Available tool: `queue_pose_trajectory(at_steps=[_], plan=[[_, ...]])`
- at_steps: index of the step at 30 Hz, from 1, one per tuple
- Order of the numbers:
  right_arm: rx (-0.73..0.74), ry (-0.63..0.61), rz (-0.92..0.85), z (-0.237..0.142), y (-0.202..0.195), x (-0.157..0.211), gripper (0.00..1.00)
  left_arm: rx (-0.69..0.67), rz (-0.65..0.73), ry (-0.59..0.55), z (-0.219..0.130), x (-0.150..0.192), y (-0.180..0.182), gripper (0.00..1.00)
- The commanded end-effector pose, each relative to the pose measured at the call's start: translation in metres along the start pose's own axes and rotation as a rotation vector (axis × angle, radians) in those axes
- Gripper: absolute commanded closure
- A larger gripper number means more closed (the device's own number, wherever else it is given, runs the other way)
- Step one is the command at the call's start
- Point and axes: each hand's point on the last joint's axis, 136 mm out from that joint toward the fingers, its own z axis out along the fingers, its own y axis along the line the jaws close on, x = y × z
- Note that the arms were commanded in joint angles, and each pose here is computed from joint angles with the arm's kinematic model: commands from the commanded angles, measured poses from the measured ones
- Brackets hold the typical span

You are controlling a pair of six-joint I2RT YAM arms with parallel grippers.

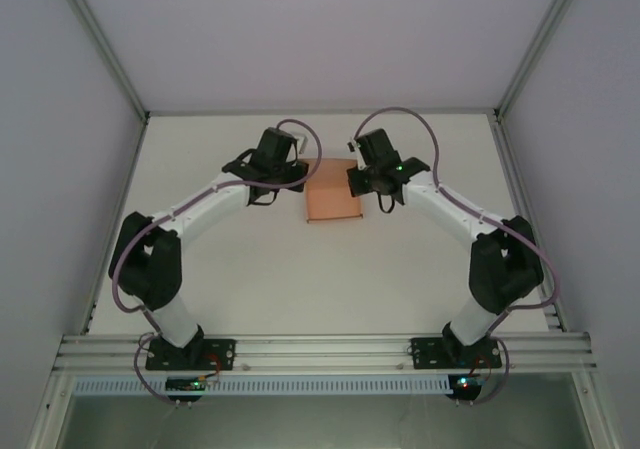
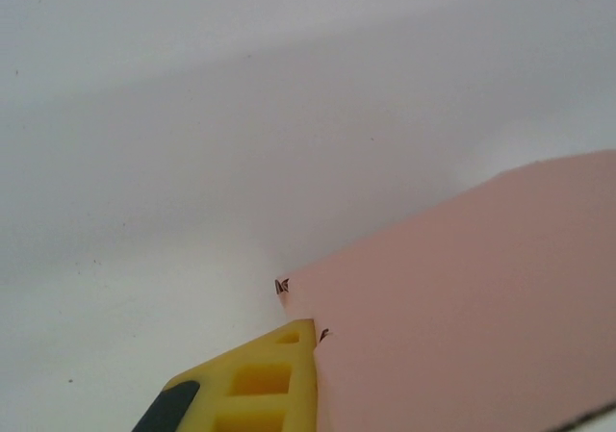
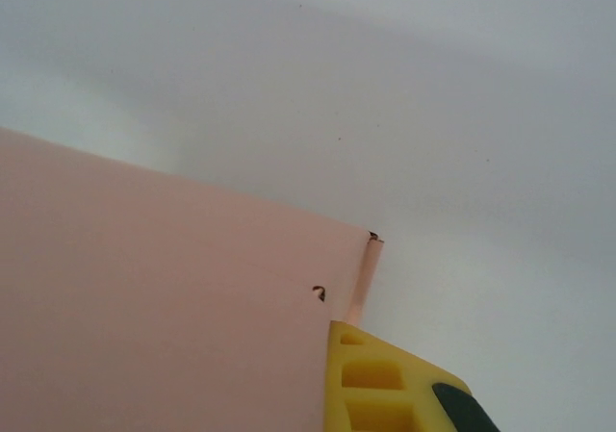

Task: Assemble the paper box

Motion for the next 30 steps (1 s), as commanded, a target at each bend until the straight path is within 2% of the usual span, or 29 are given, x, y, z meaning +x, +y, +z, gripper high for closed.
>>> queue_pose_trajectory(at_steps=[1, 6, 11, 15, 24, 25, 30], plan=[[-0.031, -0.152, 0.126, 0.000, 0.025, -0.034, 1.00, 0.072, -0.169, -0.078, 0.006, -0.021, -0.018, 1.00], [-0.008, -0.124, 0.118, 0.019, 0.031, -0.026, 1.00, 0.107, -0.219, -0.063, 0.022, -0.021, -0.026, 1.00], [0.011, -0.085, 0.132, 0.039, 0.030, -0.008, 1.00, 0.099, -0.264, -0.021, 0.044, -0.001, -0.025, 1.00], [0.023, -0.090, 0.141, 0.049, 0.029, 0.000, 1.00, 0.114, -0.264, -0.004, 0.055, 0.010, -0.038, 1.00], [0.075, -0.098, 0.115, 0.046, 0.030, 0.014, 1.00, 0.218, -0.265, -0.033, 0.039, 0.002, -0.059, 1.00], [0.076, -0.116, 0.115, 0.042, 0.031, 0.010, 1.00, 0.216, -0.258, -0.030, 0.038, 0.006, -0.059, 1.00], [0.137, -0.124, 0.087, 0.043, 0.017, 0.041, 1.00, 0.209, -0.231, 0.024, 0.044, 0.055, -0.048, 1.00]])
